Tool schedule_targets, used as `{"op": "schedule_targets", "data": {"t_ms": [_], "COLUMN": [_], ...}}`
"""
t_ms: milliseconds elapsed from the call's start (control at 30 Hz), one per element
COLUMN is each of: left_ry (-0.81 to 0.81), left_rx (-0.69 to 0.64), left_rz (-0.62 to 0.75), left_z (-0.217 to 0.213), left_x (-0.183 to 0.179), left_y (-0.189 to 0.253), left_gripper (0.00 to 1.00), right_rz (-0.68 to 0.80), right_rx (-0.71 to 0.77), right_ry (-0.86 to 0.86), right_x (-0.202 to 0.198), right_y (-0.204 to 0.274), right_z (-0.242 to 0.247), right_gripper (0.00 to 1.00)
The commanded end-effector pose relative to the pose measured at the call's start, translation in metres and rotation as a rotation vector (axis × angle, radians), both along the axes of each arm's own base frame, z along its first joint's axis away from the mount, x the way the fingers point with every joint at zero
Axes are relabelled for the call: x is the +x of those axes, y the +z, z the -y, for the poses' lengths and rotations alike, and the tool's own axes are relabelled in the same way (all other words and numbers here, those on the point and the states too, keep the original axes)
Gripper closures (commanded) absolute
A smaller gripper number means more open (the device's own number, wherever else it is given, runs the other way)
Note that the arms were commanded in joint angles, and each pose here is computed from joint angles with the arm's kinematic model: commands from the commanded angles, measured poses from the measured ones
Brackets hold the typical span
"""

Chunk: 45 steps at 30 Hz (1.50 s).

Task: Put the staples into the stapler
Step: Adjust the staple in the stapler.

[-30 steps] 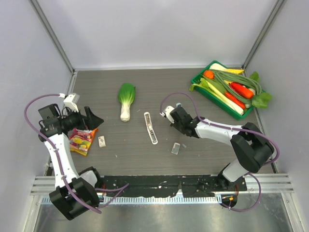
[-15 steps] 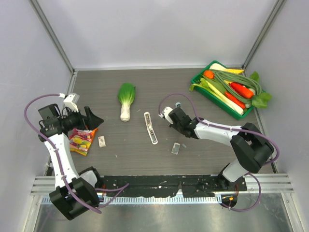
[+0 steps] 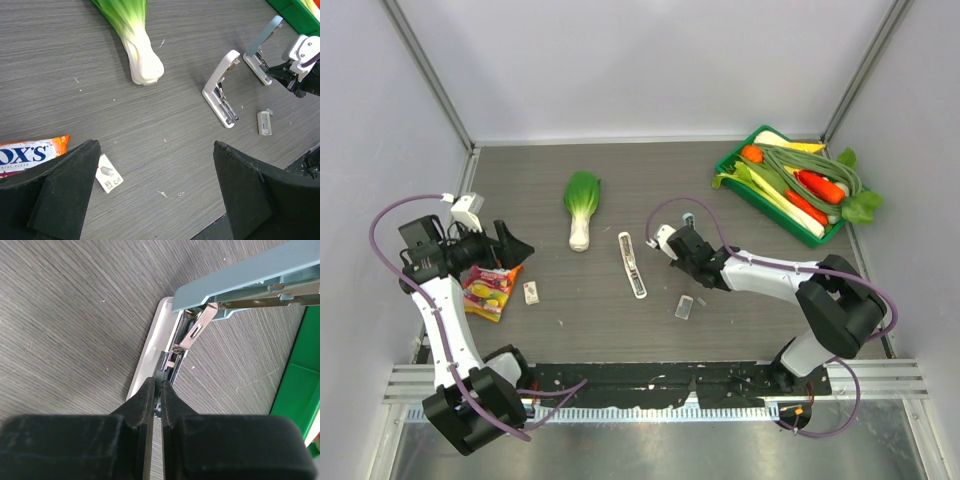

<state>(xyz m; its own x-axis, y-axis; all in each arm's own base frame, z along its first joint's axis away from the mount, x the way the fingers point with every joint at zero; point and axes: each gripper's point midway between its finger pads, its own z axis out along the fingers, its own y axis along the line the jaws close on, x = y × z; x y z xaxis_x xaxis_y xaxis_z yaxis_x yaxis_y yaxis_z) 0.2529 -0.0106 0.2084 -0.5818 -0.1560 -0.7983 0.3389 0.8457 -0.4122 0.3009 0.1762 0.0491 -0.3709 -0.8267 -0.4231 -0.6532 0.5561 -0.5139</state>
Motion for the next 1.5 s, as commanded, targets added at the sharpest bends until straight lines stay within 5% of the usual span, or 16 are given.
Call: {"op": "schedule_targets", "data": {"t_ms": [0, 1467], "left_ry": [-0.020, -0.019], "left_rx": [-0.002, -0.003], "left_rz": [0.032, 0.029], "left_z": [0.001, 0.001], "left_x": [0.000, 0.001], "left_y": [0.005, 0.004], "left_gripper": [0.00, 0.00], "right_rz": [0.055, 0.170], "right_rx": [-0.006, -0.193], "right_ry": [0.016, 0.093], "right_x": [0.005, 0.001], "right_y": [0.007, 0.003], "right_z": [-0.004, -0.003], "right_gripper": [0.88, 0.83]}}
